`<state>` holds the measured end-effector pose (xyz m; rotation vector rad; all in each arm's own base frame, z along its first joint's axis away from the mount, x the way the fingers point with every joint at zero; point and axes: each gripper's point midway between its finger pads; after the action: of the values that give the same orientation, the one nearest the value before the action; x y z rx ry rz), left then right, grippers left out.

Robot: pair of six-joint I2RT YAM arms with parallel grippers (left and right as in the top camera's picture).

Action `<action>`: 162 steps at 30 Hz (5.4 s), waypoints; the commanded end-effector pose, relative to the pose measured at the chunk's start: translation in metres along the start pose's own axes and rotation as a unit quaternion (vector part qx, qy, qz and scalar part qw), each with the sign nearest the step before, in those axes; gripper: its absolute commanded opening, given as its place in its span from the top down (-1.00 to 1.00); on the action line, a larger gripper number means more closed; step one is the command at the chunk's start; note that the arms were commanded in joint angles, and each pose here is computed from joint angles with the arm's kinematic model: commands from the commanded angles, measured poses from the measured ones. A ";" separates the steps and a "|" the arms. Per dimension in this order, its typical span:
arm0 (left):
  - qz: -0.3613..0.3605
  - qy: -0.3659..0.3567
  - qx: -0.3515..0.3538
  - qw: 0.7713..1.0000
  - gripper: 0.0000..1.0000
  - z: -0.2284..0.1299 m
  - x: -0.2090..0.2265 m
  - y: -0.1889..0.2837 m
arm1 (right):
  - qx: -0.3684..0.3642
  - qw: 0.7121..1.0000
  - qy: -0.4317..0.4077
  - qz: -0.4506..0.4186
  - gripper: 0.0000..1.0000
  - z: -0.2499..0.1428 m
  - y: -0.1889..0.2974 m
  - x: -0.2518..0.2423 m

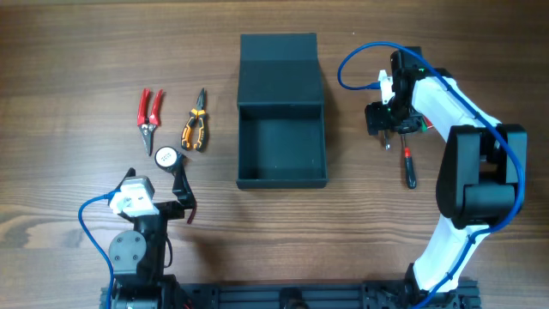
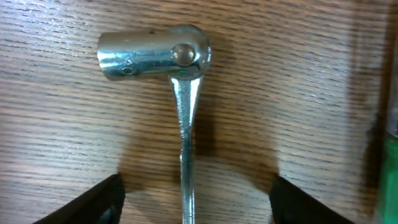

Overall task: Pack container
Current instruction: 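Move the right gripper over the silver socket wrench, then lower the right gripper and close it on the wrench handle, then carry the wrench into the green box with the right gripper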

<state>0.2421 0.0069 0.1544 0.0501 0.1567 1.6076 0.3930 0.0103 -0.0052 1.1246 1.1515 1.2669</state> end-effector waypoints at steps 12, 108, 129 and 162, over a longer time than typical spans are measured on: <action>-0.012 -0.012 -0.002 1.000 -1.00 0.000 -0.005 0.000 | 0.039 0.999 0.002 0.029 -0.17 -0.022 -0.018 0.008; -0.012 -0.012 -0.002 1.000 -1.00 0.000 -0.005 0.000 | 0.025 0.999 0.034 0.026 0.90 -0.003 -0.010 0.013; -0.012 -0.012 -0.002 1.000 -0.99 0.000 -0.005 0.000 | -0.118 0.985 0.113 0.061 0.91 0.097 0.144 0.070; -0.012 -0.012 -0.002 1.000 -0.99 0.000 -0.005 0.000 | 0.038 0.999 -0.021 0.025 0.91 -0.080 0.068 0.209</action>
<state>0.2421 0.0069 0.1543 0.0504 0.1570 1.6076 0.3071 0.2189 0.0612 1.2194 1.1741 1.2497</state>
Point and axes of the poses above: each gripper's point midway between its finger pads, its own y axis back along the fingers, its own x axis along the line the jaws close on, z = x × y, and after that the axes turned 6 degrees about -y, right-handed
